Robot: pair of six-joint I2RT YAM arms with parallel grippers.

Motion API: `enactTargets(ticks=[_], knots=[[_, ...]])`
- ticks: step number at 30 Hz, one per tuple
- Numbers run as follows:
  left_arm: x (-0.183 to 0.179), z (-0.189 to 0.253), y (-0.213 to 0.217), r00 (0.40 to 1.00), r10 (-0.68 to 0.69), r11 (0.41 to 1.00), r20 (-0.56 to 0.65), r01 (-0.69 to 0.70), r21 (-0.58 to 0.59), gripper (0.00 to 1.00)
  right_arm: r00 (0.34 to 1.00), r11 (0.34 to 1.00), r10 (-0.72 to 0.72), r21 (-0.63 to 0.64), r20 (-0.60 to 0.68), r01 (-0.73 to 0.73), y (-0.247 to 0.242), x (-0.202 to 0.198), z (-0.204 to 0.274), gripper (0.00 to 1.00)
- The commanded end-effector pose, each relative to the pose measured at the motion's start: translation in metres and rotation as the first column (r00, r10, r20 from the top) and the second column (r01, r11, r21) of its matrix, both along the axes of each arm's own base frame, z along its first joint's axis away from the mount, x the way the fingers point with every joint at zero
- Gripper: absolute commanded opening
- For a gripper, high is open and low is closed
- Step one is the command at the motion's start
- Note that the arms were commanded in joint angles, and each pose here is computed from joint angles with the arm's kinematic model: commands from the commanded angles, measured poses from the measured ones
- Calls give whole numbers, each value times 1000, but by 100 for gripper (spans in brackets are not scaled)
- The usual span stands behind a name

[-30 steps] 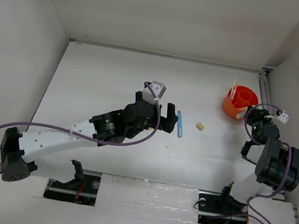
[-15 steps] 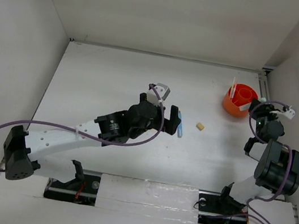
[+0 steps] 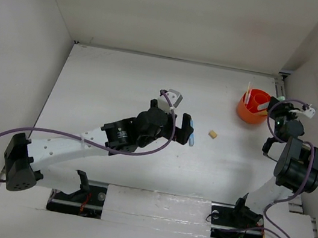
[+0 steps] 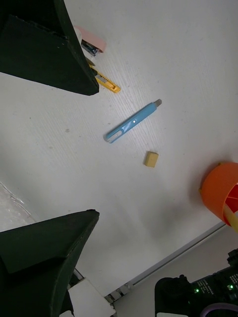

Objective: Sort the stationery into containers
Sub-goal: Place the stationery in the storage box.

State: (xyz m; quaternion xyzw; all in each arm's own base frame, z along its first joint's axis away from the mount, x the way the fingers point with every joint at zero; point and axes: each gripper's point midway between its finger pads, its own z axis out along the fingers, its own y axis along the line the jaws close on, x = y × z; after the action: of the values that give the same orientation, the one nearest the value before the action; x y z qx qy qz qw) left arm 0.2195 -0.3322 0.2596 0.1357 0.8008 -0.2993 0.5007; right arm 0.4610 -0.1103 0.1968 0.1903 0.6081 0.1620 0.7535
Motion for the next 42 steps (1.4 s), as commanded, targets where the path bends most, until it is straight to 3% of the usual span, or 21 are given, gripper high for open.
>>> enactTargets(ticks=[1, 17, 25, 29, 34, 38, 39, 40, 42], knots=[[-1, 10, -2, 999, -13, 999, 31, 14, -34, 100, 867, 976, 70, -214, 493, 42, 17, -34, 132, 0], [-4, 10, -3, 999, -33, 999, 36, 34, -38, 100, 900, 971, 62, -234, 432, 45, 22, -31, 104, 6], [-4, 13, -4, 999, -33, 998, 40, 35, -46, 100, 904, 970, 59, -239, 424, 49, 22, -32, 100, 22], [-4, 13, -4, 999, -33, 998, 40, 35, -46, 100, 907, 971, 58, -236, 416, 47, 22, -33, 97, 34], [-6, 11, -3, 998, -41, 998, 38, 43, -48, 100, 897, 969, 68, -243, 437, 44, 29, -38, 107, 67], [-6, 11, -3, 998, -41, 998, 38, 43, -48, 100, 892, 966, 68, -253, 446, 53, 30, -43, 112, 76], [-6, 11, -3, 998, -41, 998, 38, 43, -48, 100, 888, 965, 70, -256, 455, 55, 31, -47, 117, 93], [-5, 12, -2, 999, -31, 998, 41, 33, -46, 100, 883, 964, 72, -259, 464, 58, 32, -49, 121, 100], [-5, 12, -2, 999, -29, 998, 35, 30, -53, 100, 874, 962, 75, -265, 480, 63, 34, -53, 129, 100]])
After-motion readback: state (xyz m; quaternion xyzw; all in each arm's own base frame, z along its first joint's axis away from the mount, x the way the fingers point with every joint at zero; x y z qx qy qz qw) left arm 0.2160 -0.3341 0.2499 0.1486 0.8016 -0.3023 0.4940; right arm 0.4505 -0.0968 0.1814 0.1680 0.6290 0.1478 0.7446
